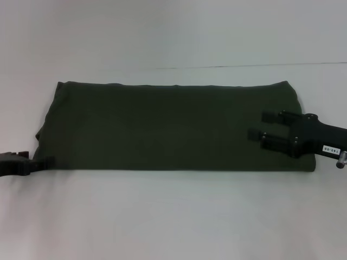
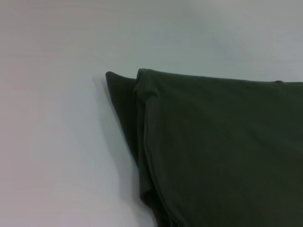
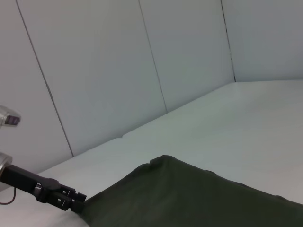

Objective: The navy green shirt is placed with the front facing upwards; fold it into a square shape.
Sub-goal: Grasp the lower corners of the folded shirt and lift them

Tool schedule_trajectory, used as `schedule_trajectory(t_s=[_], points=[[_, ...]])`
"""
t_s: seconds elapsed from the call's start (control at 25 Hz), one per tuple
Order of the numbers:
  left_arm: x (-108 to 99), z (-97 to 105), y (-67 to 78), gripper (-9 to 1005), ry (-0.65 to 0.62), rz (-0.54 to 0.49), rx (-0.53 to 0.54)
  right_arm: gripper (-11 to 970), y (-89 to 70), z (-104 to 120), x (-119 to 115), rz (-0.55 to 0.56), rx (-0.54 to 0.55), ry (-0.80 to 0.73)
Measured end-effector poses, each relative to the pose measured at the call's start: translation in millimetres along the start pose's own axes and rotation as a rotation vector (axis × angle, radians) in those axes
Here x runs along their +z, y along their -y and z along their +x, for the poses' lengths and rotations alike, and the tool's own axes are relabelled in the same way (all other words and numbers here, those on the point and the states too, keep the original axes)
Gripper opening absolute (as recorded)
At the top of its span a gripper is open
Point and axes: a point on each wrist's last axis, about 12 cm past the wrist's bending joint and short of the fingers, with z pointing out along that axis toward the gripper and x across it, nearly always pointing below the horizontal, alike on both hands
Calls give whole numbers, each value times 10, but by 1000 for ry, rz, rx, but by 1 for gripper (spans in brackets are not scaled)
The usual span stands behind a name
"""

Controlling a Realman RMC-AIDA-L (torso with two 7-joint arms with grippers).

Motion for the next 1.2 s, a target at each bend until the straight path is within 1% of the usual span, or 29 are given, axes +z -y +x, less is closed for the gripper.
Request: schedule_trajectory(t_s=[0.44,0.6,0.88,1.12,1.2], points=[[70,-25,52,725,-31,6,23,735,8,-13,3,4,3,0],[80,-29,50,634,-48,-1,32,735,11,-15,-1,4,3,0],[77,-45,40,475,-41,-11,31,733,12,-15,-2,5,2,0],[84,-77,39,263,-34,-15,35,733,11,-15,-2,4,3,0],[87,-85,41,173,-33,-15,36,733,13,-14,-5,6,5,1]])
